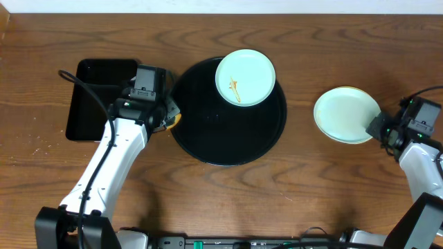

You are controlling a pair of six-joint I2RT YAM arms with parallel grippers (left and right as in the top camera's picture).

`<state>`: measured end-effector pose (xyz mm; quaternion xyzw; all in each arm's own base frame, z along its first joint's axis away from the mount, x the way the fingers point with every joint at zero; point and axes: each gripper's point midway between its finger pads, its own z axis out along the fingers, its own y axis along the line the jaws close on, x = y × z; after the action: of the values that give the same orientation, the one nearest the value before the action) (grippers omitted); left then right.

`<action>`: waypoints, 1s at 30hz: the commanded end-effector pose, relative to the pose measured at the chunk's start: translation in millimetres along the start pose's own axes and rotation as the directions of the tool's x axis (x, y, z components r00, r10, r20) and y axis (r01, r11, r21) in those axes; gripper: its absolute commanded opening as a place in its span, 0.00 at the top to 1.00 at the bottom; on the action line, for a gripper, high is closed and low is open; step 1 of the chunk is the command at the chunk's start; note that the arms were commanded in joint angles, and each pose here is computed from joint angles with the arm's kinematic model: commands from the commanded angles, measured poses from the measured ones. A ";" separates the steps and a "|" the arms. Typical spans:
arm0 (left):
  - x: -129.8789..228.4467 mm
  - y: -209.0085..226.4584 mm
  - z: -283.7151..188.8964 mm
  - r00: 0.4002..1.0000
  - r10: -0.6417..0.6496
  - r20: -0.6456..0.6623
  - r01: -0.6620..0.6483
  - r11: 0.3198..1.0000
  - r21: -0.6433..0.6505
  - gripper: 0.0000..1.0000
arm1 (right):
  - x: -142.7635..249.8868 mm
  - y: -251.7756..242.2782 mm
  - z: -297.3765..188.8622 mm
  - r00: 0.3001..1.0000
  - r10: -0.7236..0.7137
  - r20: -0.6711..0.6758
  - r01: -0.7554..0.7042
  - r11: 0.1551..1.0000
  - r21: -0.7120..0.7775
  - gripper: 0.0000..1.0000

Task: Clean dirty plates on tray and stack at the side
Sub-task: 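Push the pale green plate onto the yellow plate with the right gripper, then move the right gripper to the last green plate and drag it to tray center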

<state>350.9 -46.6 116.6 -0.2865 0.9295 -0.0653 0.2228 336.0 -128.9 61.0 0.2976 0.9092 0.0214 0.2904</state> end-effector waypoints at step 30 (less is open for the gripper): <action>-5.9 -2.4 -1.8 0.999 0.038 0.013 -0.038 0.999 0.003 0.92 | -47.5 134.2 -59.5 0.985 -0.169 0.032 0.169 0.912 -0.375 0.34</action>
<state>350.9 -46.6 116.6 -0.2830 0.9306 -0.0647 0.2230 386.0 -64.2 128.6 0.2107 0.9135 0.1428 0.3175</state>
